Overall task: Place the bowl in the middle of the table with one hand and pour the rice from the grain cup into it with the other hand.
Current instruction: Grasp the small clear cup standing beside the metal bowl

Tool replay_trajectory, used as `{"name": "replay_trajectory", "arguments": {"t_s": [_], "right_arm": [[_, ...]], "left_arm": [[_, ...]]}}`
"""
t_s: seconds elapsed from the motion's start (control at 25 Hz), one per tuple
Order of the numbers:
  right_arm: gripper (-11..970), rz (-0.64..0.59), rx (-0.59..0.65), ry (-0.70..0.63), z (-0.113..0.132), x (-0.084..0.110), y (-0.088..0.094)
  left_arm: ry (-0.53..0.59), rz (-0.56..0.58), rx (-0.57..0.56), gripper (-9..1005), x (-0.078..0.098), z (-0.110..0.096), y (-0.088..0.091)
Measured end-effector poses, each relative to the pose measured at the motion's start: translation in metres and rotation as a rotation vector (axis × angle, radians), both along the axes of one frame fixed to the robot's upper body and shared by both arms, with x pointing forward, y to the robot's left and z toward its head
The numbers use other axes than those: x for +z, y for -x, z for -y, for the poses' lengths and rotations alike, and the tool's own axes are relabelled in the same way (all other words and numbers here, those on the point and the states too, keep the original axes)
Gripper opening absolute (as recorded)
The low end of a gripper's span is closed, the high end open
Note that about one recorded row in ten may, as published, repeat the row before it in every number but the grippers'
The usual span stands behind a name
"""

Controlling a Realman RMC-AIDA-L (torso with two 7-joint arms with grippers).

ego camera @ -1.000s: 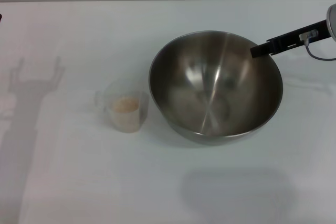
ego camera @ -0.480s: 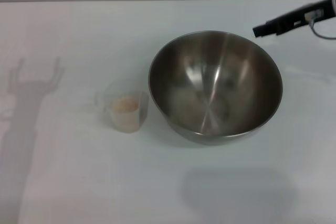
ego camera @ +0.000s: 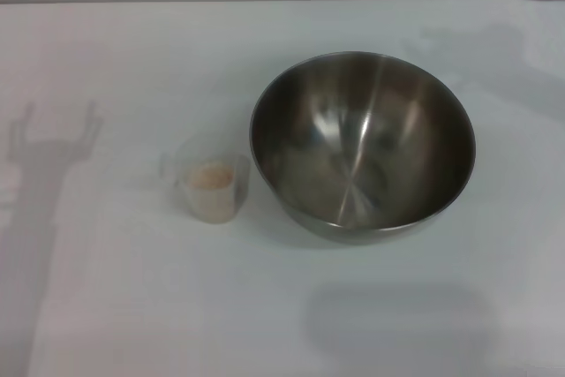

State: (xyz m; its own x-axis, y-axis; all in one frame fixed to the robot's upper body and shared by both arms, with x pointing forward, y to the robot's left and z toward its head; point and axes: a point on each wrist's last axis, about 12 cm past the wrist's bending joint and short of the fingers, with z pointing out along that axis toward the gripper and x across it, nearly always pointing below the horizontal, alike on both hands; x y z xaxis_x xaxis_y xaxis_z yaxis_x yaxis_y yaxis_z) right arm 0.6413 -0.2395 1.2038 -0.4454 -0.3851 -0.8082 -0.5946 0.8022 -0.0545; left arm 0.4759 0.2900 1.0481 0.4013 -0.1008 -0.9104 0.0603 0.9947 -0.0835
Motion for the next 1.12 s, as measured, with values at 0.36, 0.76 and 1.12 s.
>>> {"name": "replay_trajectory", "arguments": {"t_s": [0.36, 0.76, 1.12], "right_arm": [[387, 0.434, -0.16, -0.025, -0.004, -0.01, -0.006], [393, 0.78, -0.394, 0.089, -0.032, -0.034, 0.02], [398, 1.026, -0.508, -0.162, -0.026, -0.057, 0.045]], "left_arm": [[-0.003, -0.002, 0.001, 839, 0.0, -0.001, 0.0], [0.043, -0.016, -0.017, 838, -0.003, 0.001, 0.002], [0.046, -0.022, -0.016, 836, -0.003, -0.001, 0.003]]}}
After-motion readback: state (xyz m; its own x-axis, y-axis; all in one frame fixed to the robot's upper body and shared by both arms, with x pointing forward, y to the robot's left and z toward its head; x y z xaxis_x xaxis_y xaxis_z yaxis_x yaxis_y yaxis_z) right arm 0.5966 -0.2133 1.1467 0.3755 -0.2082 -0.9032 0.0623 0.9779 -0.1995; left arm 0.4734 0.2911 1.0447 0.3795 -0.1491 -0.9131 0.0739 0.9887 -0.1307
